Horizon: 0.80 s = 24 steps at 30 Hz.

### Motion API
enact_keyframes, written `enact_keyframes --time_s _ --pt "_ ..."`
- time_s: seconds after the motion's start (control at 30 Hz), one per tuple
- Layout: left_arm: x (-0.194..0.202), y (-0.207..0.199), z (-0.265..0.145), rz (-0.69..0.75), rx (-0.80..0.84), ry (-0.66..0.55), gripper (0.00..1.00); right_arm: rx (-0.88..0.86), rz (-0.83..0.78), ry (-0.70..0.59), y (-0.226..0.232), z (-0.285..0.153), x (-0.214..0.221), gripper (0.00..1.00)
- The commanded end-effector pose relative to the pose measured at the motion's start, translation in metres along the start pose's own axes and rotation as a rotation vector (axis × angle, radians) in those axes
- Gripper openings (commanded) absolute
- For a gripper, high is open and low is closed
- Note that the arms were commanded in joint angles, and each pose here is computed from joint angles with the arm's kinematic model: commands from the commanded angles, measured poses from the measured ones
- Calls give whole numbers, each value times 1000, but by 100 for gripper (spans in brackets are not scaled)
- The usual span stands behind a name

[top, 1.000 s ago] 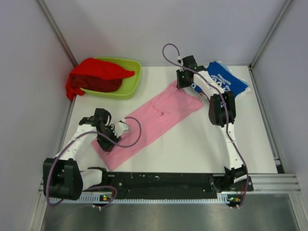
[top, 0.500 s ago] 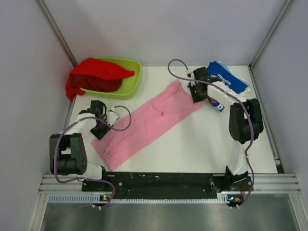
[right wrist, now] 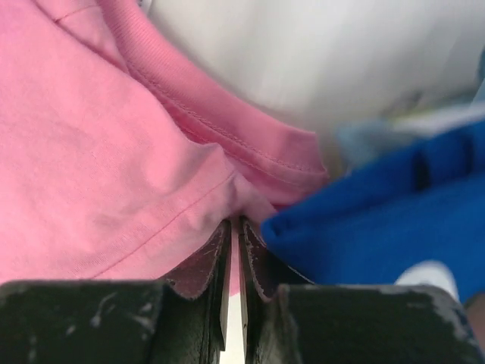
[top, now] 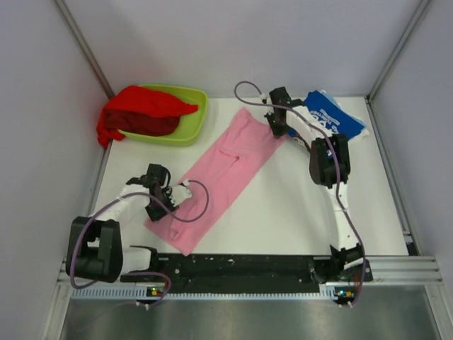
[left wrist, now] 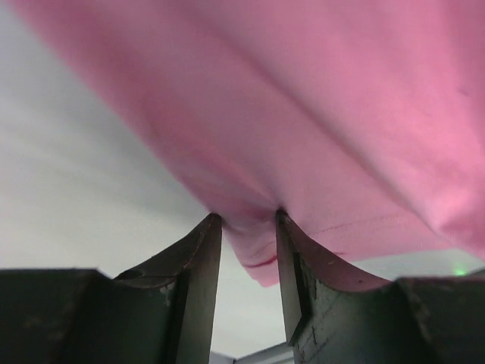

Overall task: Fold and stack the t-shirts
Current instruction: Rotate the tshirt 60 degrees

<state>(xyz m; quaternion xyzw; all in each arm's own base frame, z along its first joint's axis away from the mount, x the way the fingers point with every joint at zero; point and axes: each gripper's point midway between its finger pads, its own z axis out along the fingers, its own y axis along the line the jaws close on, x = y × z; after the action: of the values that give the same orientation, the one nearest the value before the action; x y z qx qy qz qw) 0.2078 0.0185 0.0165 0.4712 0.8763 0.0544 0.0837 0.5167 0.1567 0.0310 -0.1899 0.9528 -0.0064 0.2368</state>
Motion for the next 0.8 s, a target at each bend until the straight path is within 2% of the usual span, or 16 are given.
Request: enact_keyframes --time_s 0.0,0.1,0.17,0.27,0.37,0.43,0.5,0.53,0.6,0.73,0.77 --pt "-21 -88 -6 140 305 -102 41 22 -99 -28 -8 21 -30 8" --pt "-47 -118 -20 234 382 -145 40 48 -153 -107 -15 23 -56 9" --pt "-50 -117 -30 248 373 -156 40 63 -177 -160 -19 10 -73 13" --pt "-32 -99 -38 279 261 -114 40 55 -204 -249 -21 -39 -97 22" --pt "-8 -78 -46 278 179 -24 40 2 -248 -353 -9 -99 -111 35" --pt "-6 -73 -54 283 167 -23 41 -97 -291 -445 15 -141 -114 40" --pt "-16 -70 -69 296 171 -75 42 -252 -332 -568 50 -184 -106 47" --pt "-25 -70 -78 312 180 -120 43 -316 -364 -630 69 -204 -95 53" --pt "-42 -76 -92 365 223 -220 45 -441 -494 -792 114 -240 -68 58" --pt "-60 -109 -105 570 388 -403 52 -656 -830 -1079 199 -282 24 64" --pt "-57 -115 -103 616 416 -416 53 -702 -907 -1096 216 -276 59 66"
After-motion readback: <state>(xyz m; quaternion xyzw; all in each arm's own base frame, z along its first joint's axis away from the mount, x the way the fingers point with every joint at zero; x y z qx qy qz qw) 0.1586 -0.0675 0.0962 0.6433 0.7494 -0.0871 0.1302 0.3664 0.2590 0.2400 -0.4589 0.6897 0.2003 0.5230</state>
